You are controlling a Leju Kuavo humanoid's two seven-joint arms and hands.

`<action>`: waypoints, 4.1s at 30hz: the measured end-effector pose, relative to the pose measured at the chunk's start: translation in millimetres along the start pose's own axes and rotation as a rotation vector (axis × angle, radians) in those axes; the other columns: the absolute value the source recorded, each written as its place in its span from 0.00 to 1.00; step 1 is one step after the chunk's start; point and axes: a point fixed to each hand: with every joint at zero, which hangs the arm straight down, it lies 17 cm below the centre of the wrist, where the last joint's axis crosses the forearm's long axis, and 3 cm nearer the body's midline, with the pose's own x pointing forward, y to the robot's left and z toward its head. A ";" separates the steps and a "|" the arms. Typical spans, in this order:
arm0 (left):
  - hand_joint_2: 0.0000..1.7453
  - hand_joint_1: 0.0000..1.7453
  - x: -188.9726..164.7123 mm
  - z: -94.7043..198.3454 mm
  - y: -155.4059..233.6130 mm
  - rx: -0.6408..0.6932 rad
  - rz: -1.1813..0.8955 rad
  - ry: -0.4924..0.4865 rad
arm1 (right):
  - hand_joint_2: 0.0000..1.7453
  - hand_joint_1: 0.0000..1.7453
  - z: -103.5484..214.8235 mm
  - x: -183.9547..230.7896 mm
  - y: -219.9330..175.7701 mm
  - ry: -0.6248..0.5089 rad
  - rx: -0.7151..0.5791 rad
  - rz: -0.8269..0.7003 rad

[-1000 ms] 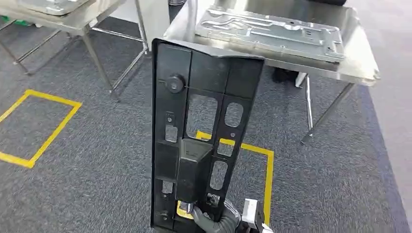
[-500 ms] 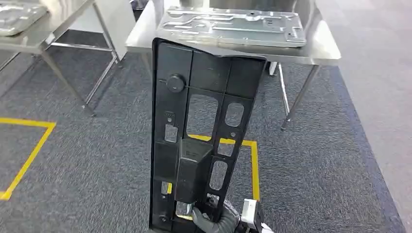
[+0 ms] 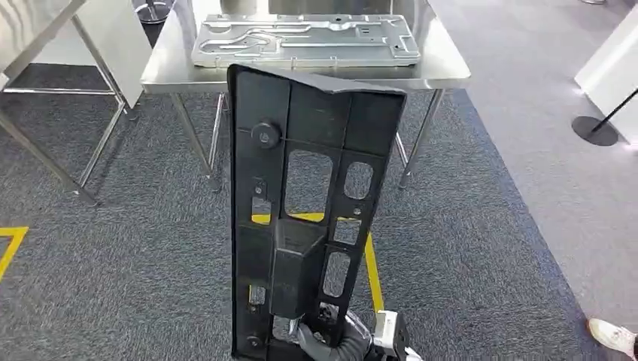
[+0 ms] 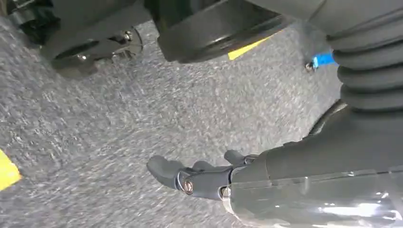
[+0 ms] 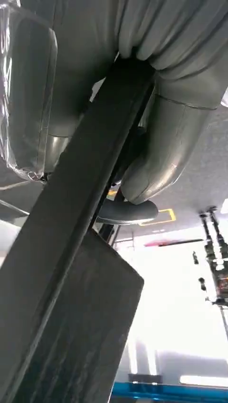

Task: Take the parts from the cabinet and place them on the table.

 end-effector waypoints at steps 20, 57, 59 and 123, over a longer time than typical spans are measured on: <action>1.00 0.00 -4.6 -0.4 2.1 0.004 0.005 0.010 | 1.00 0.97 -1.2 2.2 1.1 -0.014 0.009 0.025; 1.00 0.00 -1.9 -0.5 0.5 -0.012 0.025 0.007 | 1.00 0.97 -1.8 -5.2 4.5 0.007 0.029 0.037; 1.00 0.00 -1.7 -0.5 0.6 -0.011 0.026 0.007 | 1.00 0.97 -1.9 -3.9 4.9 0.002 0.030 0.037; 1.00 0.00 0.6 1.7 -12.5 -0.097 0.100 0.023 | 1.00 0.97 -5.9 -0.8 8.8 -0.014 0.044 0.032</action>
